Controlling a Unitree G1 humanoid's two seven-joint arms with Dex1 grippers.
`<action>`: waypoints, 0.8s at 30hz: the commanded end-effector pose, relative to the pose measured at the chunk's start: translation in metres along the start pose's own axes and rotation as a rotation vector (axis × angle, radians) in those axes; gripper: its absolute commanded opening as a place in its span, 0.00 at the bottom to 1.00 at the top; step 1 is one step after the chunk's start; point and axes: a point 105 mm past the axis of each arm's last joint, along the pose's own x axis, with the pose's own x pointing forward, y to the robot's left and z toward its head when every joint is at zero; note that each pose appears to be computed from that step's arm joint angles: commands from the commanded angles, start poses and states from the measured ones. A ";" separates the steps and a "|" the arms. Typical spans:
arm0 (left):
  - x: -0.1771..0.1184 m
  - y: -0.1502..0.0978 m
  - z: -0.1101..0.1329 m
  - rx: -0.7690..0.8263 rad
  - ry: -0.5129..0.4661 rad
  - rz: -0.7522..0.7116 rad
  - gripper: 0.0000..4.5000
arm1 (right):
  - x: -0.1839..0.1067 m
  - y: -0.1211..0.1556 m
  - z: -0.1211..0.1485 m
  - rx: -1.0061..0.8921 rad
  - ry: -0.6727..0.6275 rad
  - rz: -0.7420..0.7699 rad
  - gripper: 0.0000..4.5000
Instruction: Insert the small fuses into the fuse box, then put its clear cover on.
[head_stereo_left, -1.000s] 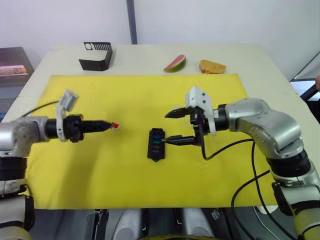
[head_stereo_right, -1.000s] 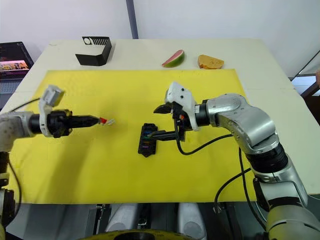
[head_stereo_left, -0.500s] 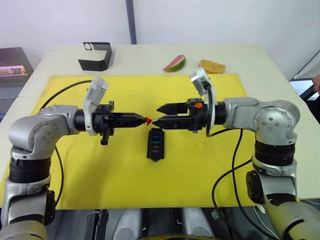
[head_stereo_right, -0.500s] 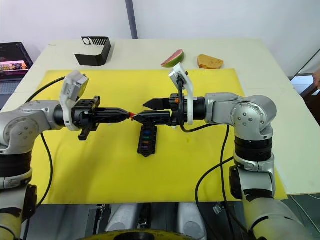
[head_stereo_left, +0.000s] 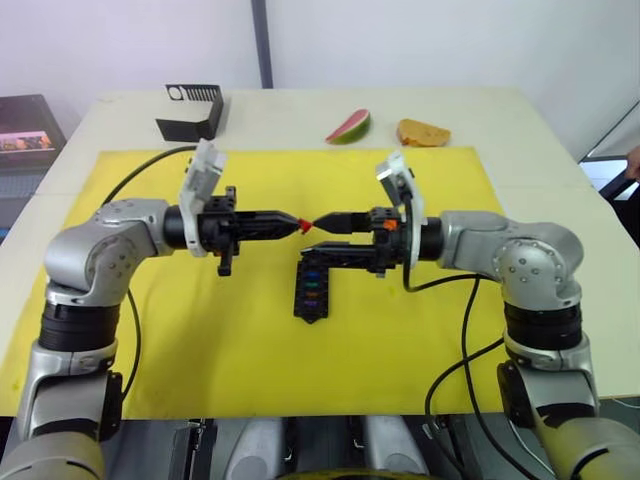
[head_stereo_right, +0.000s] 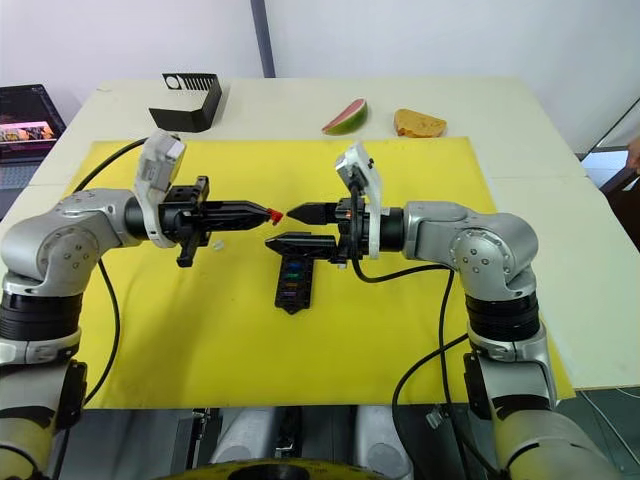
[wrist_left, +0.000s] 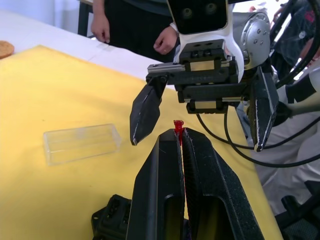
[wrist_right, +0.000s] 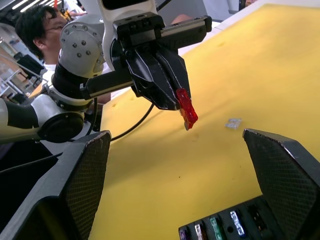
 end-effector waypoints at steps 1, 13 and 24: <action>0.000 -0.006 0.011 0.062 0.019 -0.046 0.01 | 0.001 0.007 0.007 -0.074 0.005 0.031 1.00; -0.013 -0.016 0.016 0.049 0.145 -0.047 0.01 | -0.015 0.009 0.023 -0.160 0.050 -0.039 1.00; 0.007 -0.014 0.006 0.090 0.027 -0.022 0.01 | -0.022 0.001 0.021 -0.179 0.020 -0.082 1.00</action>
